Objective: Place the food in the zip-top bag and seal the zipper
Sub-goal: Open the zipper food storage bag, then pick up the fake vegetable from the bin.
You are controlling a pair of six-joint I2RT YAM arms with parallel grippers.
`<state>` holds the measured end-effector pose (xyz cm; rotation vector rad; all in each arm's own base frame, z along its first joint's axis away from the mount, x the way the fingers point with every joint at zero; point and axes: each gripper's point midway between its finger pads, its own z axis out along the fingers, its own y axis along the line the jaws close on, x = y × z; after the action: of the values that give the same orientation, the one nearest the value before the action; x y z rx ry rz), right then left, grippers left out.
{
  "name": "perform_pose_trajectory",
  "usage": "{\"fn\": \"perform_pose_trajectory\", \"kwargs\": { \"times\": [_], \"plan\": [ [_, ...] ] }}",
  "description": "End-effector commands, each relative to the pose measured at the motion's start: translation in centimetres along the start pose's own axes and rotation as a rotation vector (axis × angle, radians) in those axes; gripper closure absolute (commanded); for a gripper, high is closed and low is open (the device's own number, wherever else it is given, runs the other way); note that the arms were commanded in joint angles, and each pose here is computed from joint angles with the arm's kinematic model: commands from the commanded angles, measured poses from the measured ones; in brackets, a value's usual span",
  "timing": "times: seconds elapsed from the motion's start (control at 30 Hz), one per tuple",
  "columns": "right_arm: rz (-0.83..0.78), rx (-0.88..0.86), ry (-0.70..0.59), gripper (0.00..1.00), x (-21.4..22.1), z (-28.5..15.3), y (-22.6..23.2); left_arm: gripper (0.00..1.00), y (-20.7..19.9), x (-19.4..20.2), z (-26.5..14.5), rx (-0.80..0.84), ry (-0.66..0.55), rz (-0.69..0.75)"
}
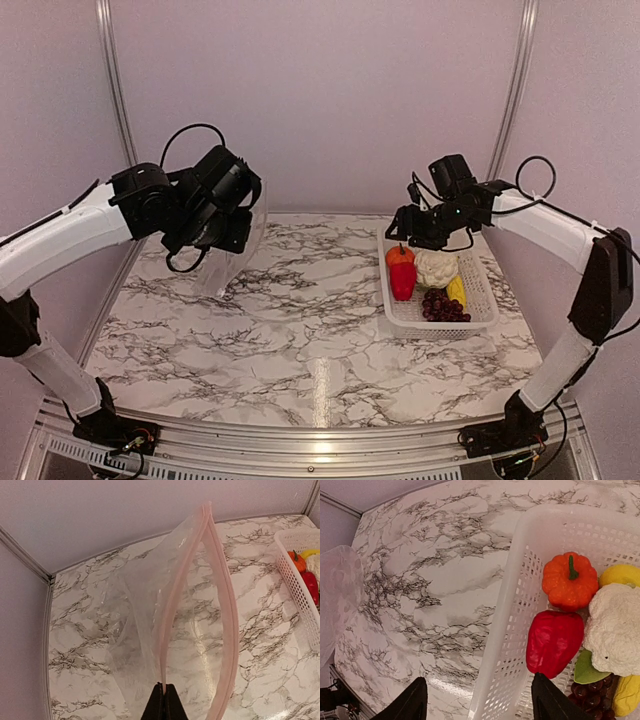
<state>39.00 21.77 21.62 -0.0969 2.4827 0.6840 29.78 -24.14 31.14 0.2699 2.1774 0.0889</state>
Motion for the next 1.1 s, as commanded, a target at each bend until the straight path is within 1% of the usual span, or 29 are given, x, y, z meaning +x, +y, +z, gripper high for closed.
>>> {"fn": "perform_pose_trajectory", "kwargs": {
  "times": [0.0,0.07,0.1,0.3,0.4,0.57,0.83,0.97,1.07],
  "plan": [
    [0.008,0.168,0.059,0.27,1.9,2.5,-4.0,1.00,-6.1,1.7,2.2,0.202,0.095,-0.032],
    [0.017,0.220,0.052,0.21,1.8,3.0,-5.1,1.00,-7.3,1.6,2.4,0.250,0.089,-0.068],
    [0.018,0.240,0.048,0.19,1.8,3.3,-5.5,1.00,-7.9,1.5,2.6,0.279,0.086,-0.082],
    [0.018,0.289,0.090,0.18,2.7,5.3,-7.0,1.00,-10.0,3.0,3.5,0.364,0.124,-0.133],
    [0.025,0.300,0.123,0.18,3.8,6.4,-7.6,1.00,-10.8,3.4,3.7,0.399,0.132,-0.148],
    [0.040,0.319,0.145,0.19,5.0,7.8,-8.4,1.00,-11.0,3.3,3.8,0.410,0.128,-0.166],
    [0.023,0.423,0.123,0.18,5.0,9.1,-10.2,1.00,-10.5,3.4,3.7,0.400,0.127,-0.176],
    [0.025,0.439,0.130,0.22,5.4,10.4,-10.9,1.00,-10.1,4.2,3.9,0.387,0.137,-0.190],
    [0.025,0.446,0.121,0.27,5.5,10.8,-11.2,1.00,-10.1,4.8,3.9,0.392,0.150,-0.203]
  ]
}}
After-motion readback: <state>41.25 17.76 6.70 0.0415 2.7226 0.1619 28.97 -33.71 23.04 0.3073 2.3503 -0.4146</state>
